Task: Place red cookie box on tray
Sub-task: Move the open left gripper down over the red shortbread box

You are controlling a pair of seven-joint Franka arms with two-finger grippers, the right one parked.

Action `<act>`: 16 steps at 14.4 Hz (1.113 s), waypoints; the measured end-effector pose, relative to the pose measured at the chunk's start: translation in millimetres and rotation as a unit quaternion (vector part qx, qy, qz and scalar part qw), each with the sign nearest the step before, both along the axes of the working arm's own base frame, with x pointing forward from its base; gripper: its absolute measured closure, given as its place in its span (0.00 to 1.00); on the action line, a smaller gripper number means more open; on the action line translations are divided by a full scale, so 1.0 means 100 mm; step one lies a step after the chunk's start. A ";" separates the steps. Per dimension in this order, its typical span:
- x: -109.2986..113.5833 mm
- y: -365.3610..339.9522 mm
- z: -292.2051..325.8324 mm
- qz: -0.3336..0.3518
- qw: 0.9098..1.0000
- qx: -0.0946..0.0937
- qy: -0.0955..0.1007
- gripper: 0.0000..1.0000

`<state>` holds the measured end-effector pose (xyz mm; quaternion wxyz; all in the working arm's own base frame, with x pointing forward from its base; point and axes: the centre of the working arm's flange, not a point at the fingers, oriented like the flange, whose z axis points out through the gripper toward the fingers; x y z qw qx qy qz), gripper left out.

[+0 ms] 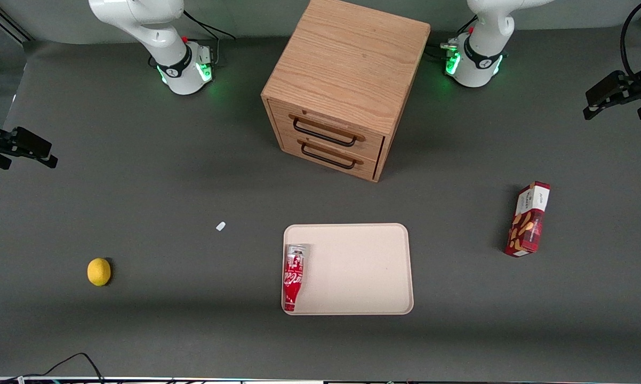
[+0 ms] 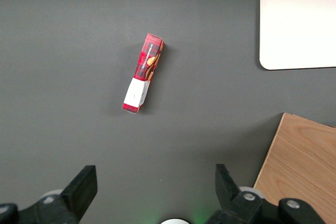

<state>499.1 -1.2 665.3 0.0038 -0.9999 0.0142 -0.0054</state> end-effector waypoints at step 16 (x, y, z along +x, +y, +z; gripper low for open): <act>0.76 0.33 -1.41 -0.081 0.996 0.018 0.037 0.00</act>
